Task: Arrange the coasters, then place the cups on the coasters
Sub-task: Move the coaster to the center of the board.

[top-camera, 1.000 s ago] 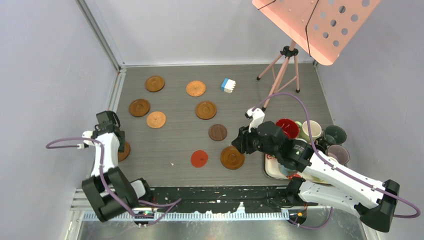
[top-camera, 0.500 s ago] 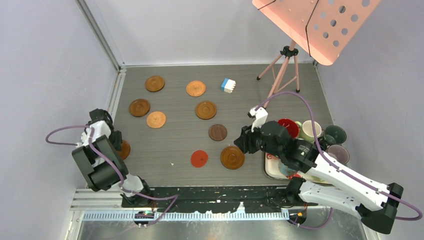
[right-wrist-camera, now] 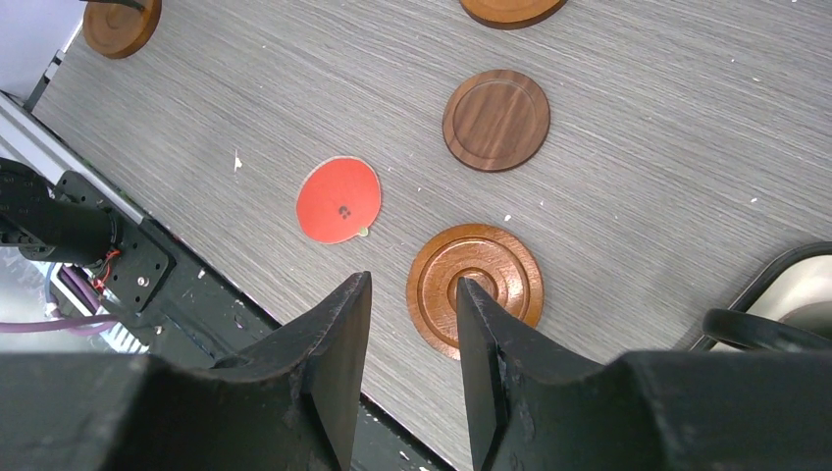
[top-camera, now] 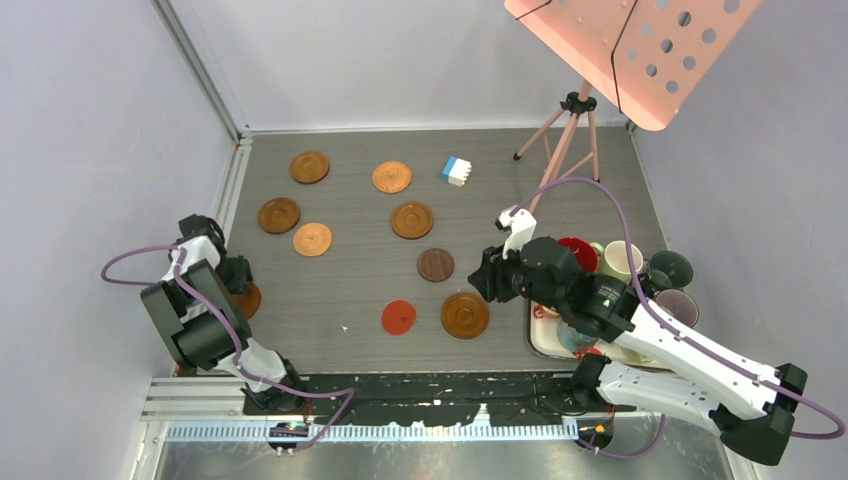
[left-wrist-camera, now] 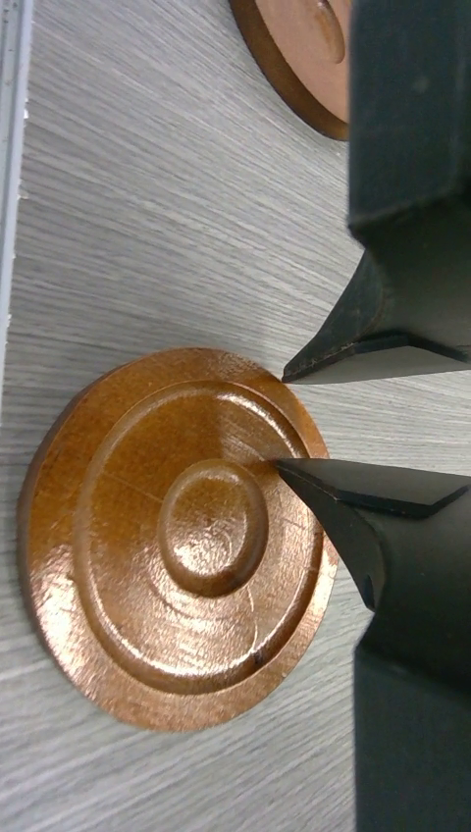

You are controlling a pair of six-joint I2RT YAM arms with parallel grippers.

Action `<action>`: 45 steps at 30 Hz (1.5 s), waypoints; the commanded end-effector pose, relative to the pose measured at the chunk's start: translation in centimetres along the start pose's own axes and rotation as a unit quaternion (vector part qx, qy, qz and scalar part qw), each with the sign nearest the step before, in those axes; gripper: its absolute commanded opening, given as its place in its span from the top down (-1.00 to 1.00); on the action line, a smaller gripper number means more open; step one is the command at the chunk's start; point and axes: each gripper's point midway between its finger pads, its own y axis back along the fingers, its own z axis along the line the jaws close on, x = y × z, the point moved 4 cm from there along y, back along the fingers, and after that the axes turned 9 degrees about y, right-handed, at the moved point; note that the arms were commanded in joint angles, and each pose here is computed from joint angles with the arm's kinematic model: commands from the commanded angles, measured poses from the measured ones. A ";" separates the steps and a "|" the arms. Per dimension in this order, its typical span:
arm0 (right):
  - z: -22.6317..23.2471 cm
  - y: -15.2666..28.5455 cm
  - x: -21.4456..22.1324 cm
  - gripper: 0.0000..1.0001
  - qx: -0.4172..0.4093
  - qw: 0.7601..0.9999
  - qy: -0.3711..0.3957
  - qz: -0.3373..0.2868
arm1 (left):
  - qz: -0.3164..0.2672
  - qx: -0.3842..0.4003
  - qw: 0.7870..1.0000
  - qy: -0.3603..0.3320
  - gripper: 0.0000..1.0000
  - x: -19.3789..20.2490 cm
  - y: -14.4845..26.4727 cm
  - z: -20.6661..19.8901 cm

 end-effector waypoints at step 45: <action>-0.5 1.2 -0.4 0.11 0.009 0.999 -0.008 -0.032 | 0.124 0.019 0.982 -0.143 0.36 11.0 2.6 5.7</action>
